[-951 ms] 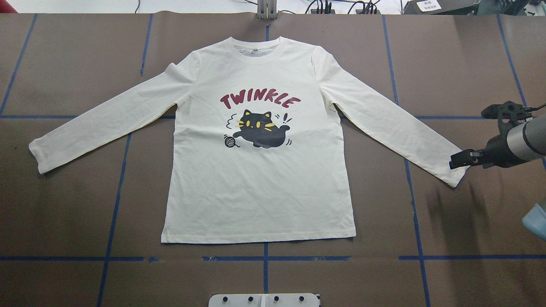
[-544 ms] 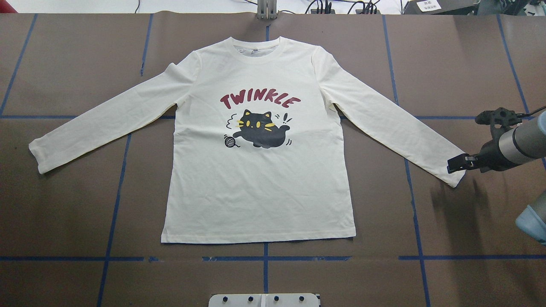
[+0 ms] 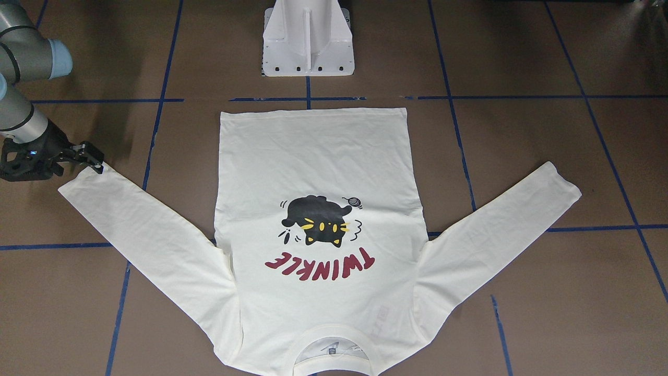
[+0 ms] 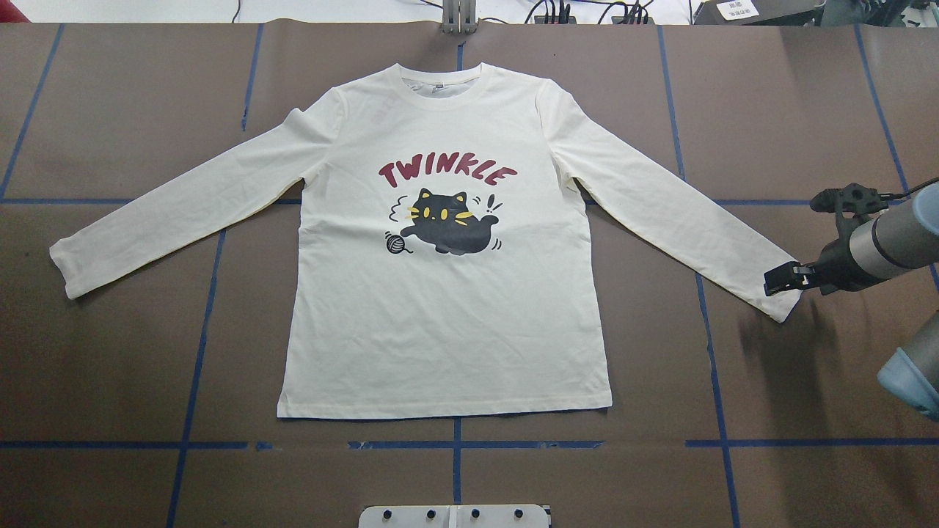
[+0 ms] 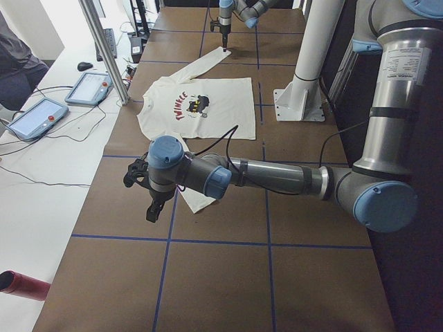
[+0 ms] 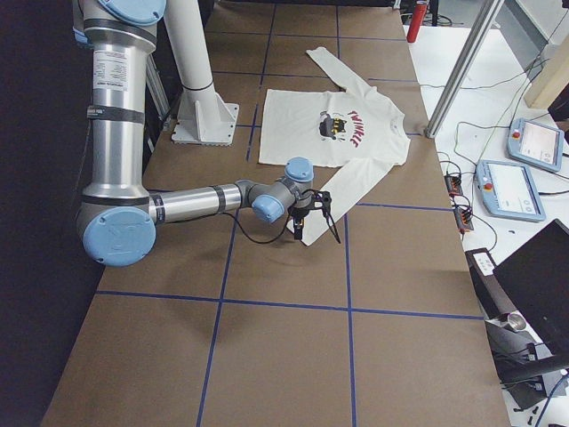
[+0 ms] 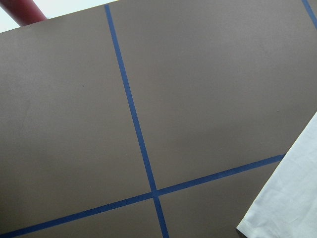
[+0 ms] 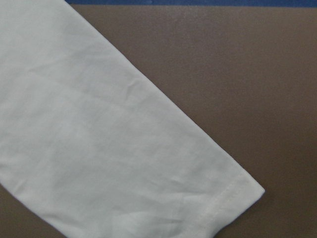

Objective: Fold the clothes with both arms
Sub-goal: 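Lower the right gripper to the cuff of the sleeve nearest it and grasp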

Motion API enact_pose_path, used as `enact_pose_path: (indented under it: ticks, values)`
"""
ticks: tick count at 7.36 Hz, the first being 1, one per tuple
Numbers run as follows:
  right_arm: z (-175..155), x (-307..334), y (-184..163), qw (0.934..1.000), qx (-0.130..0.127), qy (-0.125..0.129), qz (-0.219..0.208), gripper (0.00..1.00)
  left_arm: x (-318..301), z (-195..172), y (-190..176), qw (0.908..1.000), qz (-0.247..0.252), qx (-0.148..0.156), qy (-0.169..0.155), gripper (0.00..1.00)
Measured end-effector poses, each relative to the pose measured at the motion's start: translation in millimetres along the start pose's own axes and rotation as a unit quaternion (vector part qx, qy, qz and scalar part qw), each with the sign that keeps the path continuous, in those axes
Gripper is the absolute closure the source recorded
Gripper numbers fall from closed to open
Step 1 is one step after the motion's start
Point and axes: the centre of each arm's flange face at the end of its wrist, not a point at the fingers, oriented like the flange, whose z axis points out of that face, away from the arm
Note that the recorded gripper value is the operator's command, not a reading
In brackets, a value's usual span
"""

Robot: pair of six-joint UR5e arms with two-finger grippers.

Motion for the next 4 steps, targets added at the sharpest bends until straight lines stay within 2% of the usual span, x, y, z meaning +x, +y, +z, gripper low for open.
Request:
enact_pose_path:
  ticks: [2, 3, 4]
  values:
    - [7.6, 3.7, -2.9, 1.0000, -0.004, 0.005, 0.004, 0.00, 0.3, -0.3, -0.3, 1.0000, 0.002, 0.002, 0.000, 0.00]
    - [10.4, 5.0, -3.9, 0.9999, -0.005, 0.007, 0.005, 0.23, 0.7, -0.7, -0.6, 1.0000, 0.003, 0.003, 0.000, 0.00]
    - [11.9, 4.8, -5.0, 0.9999, -0.007, 0.007, 0.006, 0.60, 1.0, -1.0, -1.0, 1.0000, 0.004, 0.004, 0.000, 0.00]
